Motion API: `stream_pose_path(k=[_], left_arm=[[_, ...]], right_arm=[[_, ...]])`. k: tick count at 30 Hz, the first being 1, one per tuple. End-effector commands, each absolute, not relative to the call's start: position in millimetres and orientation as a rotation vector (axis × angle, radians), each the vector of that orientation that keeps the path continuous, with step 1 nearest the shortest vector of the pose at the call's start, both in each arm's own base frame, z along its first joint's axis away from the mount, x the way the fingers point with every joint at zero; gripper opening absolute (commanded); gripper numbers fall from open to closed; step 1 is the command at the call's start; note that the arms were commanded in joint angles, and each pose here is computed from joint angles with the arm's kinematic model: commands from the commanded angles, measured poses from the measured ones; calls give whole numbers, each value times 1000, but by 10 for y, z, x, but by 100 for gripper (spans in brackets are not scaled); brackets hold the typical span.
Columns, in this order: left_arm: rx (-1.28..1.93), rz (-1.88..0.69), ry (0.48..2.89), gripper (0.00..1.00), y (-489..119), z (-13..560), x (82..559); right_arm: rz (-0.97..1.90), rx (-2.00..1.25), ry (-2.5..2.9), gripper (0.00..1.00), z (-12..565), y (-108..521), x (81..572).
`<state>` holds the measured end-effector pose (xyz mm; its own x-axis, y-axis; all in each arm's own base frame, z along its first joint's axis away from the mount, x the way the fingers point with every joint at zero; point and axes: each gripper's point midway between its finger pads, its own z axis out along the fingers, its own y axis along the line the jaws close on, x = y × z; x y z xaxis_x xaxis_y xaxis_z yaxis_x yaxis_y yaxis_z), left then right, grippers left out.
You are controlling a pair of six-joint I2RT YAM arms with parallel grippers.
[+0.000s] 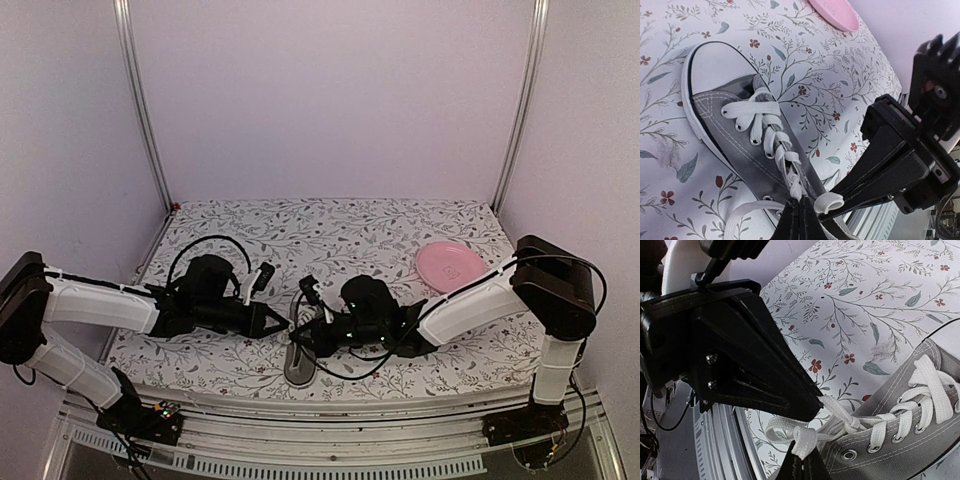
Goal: Tie the shoes
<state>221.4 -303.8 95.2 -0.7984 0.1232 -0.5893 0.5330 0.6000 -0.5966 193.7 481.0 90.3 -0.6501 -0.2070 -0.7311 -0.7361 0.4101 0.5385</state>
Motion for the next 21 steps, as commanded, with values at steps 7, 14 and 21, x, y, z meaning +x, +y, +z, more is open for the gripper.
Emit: stream_pose_path(k=[7, 14, 21], left_arm=[[513, -1132, 2301, 0, -3021, 970, 2219], [510, -1136, 2299, 0, -3011, 960, 2209], [504, -1151, 2281, 0, -3005, 968, 2196]], right_arm=[[1201, -866, 2124, 2, 777, 4926, 1893], [1170, -852, 2156, 2, 715, 4936, 1935], [1142, -837, 2204, 2, 622, 4941, 1962]])
